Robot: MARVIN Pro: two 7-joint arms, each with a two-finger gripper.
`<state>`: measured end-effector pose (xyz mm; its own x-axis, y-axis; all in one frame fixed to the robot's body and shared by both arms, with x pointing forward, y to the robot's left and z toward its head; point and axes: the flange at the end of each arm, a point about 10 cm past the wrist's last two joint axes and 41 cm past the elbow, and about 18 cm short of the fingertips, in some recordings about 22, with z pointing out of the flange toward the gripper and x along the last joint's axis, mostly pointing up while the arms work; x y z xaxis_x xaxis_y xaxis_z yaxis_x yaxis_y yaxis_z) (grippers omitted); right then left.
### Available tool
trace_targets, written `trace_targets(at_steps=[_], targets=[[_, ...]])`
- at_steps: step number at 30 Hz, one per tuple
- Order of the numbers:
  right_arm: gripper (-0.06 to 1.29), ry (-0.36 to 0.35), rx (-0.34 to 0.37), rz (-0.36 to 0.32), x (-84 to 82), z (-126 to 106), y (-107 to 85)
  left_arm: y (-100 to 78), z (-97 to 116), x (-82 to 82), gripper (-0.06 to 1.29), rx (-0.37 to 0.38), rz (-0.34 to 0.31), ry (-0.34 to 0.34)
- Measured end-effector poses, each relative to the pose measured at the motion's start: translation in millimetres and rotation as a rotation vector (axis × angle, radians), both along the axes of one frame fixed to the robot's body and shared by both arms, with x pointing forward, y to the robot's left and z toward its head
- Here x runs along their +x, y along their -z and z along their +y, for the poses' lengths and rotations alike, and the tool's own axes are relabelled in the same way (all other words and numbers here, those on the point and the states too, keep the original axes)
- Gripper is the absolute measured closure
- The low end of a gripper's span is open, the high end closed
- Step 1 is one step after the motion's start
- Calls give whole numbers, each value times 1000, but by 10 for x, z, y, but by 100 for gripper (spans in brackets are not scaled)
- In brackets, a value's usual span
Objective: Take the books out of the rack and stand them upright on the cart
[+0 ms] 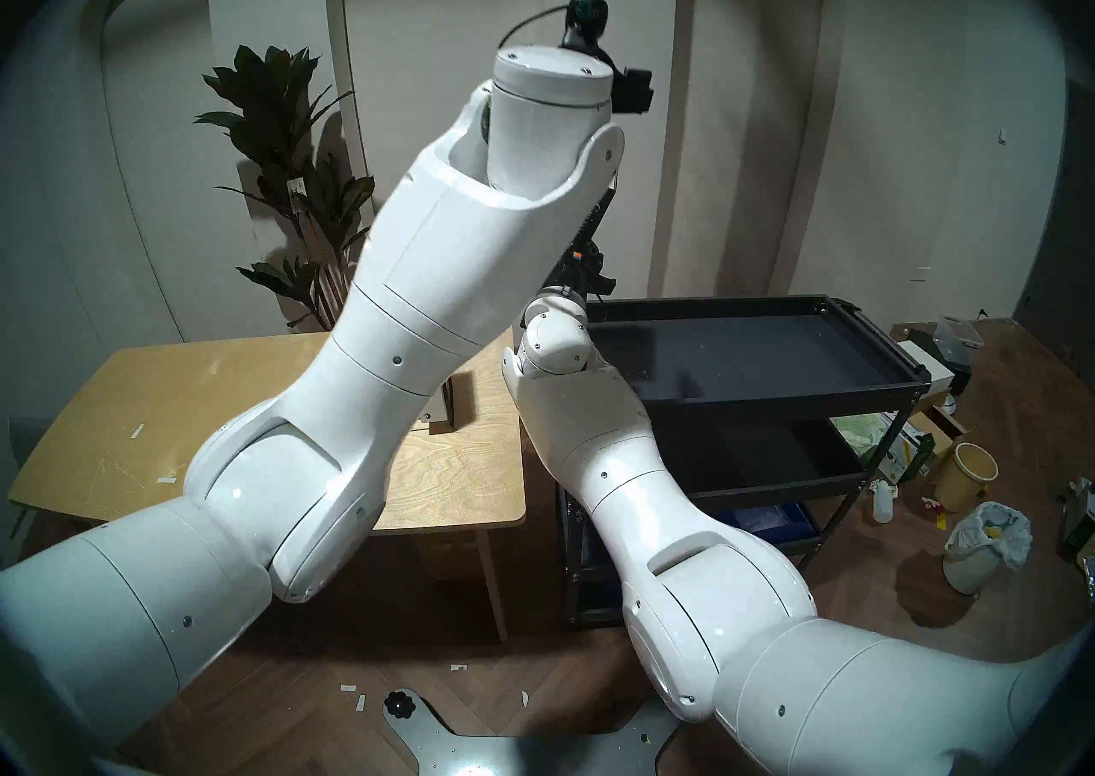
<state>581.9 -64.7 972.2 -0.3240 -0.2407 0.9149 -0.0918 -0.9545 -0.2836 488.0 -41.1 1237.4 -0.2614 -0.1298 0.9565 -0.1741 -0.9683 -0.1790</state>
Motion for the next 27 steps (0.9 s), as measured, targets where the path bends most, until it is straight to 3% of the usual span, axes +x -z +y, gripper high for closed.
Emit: trace_targets(at_steps=[6,11,19,27], targets=[[54,22,-27,-15,66,-191,-173,-354,472,-91,0,-74,-62,-4],[55,39,-62,-30,142,-389,-372,-423,818,-126,0,-110,-65,-10],[55,77,-143,-3,296,-928,-591,-332,1449,-110,0,-175,-28,-39],[55,120,-218,70,389,-1548,-602,58,2183,98,0,-216,87,-145]])
